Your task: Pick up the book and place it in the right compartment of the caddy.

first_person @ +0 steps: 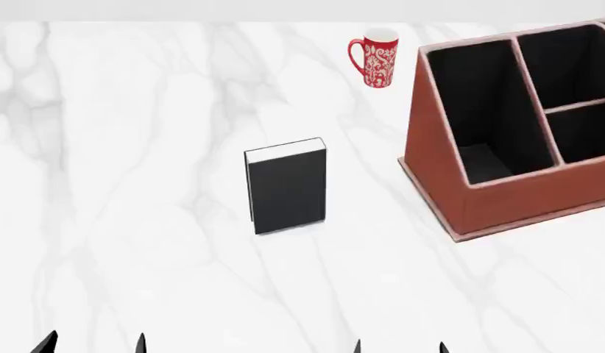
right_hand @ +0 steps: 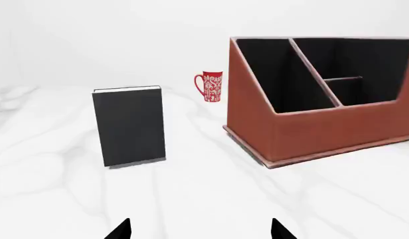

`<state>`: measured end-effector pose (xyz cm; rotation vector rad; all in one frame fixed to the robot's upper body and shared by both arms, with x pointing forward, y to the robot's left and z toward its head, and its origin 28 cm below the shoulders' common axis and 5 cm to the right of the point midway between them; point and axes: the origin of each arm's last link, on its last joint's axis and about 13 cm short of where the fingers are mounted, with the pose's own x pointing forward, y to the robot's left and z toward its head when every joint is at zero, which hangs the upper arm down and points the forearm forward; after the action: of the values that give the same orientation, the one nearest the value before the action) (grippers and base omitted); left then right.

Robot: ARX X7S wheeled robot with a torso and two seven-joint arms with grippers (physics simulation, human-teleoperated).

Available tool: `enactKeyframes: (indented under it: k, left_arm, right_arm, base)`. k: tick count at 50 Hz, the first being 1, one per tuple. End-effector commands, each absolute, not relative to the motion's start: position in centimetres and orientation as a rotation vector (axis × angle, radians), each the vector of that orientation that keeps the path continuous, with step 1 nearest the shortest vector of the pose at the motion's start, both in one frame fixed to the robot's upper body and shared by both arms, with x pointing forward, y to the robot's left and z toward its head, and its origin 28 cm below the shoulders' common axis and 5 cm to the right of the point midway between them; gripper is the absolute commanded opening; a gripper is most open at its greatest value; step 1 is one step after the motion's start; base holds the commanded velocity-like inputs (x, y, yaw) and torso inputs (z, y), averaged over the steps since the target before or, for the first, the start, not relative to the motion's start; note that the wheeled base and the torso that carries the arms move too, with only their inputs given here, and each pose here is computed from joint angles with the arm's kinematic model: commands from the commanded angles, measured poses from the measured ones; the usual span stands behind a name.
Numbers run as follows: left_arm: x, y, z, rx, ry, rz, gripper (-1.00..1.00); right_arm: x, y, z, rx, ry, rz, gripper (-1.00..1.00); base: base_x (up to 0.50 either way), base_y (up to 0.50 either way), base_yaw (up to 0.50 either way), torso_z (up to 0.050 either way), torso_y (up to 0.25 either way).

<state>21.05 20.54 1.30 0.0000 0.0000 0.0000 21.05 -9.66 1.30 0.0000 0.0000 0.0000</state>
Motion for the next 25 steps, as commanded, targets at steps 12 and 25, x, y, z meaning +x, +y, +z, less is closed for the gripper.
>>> enactKeyframes:
  k: [12, 25]
  left_arm:
    - [21.02, 20.51, 1.09, 0.004, 0.012, -0.014, 1.00]
    - [21.23, 20.67, 1.06, 0.003, 0.007, 0.003, 1.00]
  right_arm:
    - [20.92, -9.66, 1.74, -0.010, -0.006, -0.002, 1.00]
    - [20.45, -9.43, 1.76, -0.020, 0.011, 0.032, 1.00]
  base:
    - [0.00, 0.00, 0.00, 0.000, 0.000]
    - [0.00, -0.12, 0.00, 0.000, 0.000]
